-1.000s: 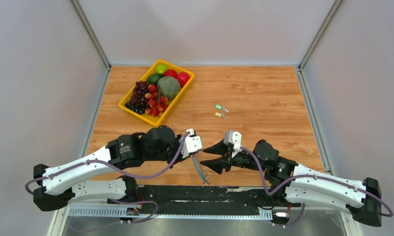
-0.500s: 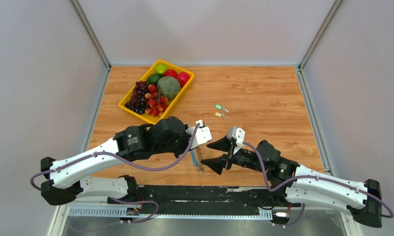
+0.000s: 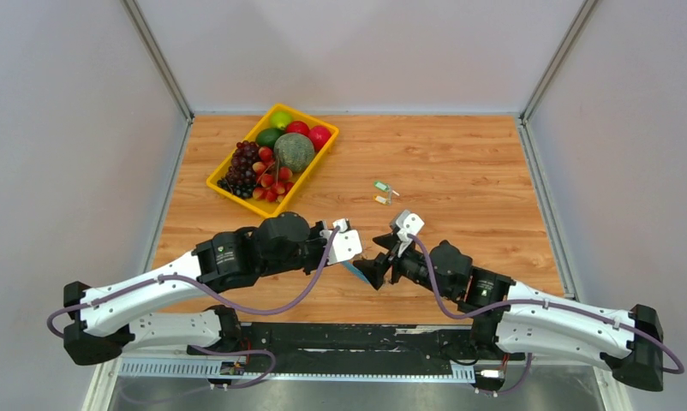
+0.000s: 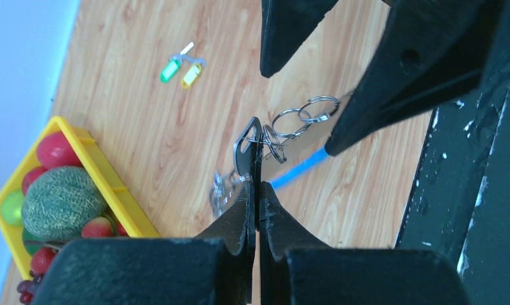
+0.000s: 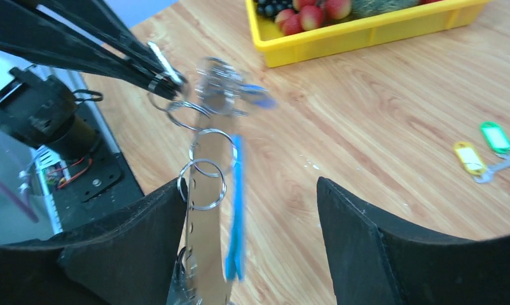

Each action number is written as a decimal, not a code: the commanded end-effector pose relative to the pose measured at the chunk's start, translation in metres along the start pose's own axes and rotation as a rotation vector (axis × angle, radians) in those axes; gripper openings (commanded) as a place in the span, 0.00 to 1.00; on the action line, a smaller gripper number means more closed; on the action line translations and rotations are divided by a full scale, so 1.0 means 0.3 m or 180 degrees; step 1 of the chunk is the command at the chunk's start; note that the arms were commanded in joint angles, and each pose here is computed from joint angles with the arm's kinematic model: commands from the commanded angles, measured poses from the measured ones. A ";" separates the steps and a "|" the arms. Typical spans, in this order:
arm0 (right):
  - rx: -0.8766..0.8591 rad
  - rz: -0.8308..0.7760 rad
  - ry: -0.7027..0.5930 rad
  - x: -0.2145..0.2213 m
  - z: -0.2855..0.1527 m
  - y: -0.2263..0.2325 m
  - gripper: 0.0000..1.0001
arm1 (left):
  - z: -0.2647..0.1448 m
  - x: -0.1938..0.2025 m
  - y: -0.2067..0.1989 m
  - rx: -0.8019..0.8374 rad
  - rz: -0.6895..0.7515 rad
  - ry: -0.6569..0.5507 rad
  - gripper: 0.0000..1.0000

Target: Remove the keys from the keyring

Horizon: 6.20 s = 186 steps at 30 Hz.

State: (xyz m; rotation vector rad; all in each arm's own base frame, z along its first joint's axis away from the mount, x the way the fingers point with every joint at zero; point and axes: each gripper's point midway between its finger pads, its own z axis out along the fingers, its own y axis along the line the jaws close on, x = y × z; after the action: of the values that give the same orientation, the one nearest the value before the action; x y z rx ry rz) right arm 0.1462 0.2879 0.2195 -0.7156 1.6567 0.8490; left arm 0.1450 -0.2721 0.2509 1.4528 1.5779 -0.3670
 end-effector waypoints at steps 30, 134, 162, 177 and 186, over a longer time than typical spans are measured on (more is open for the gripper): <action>-0.0873 -0.0563 -0.0690 -0.176 -0.100 0.142 0.43 | -0.045 -0.111 -0.070 0.0392 0.0473 -0.0858 0.00; -0.1476 0.0142 -0.1468 -0.336 -0.188 0.257 0.00 | -0.035 -0.055 -0.125 0.0521 0.0897 -0.1035 0.00; -0.1732 0.0390 -0.0683 -0.184 -0.119 0.316 0.00 | -0.077 -0.058 0.026 -0.0256 0.0745 -0.0947 0.00; -0.1706 0.0403 -0.0659 -0.185 -0.114 0.314 0.00 | -0.087 -0.066 0.027 -0.0268 0.0754 -0.1003 0.00; -0.1665 0.0351 -0.0832 -0.230 -0.135 0.305 0.00 | -0.078 -0.064 0.007 -0.0169 0.0793 -0.1017 0.00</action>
State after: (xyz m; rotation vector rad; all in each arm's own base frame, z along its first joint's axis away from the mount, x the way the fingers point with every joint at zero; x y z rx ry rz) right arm 0.0798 0.3137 0.2702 -0.8261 1.3767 1.3524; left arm 0.1263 -0.2614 0.2533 1.5370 1.1887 -0.3967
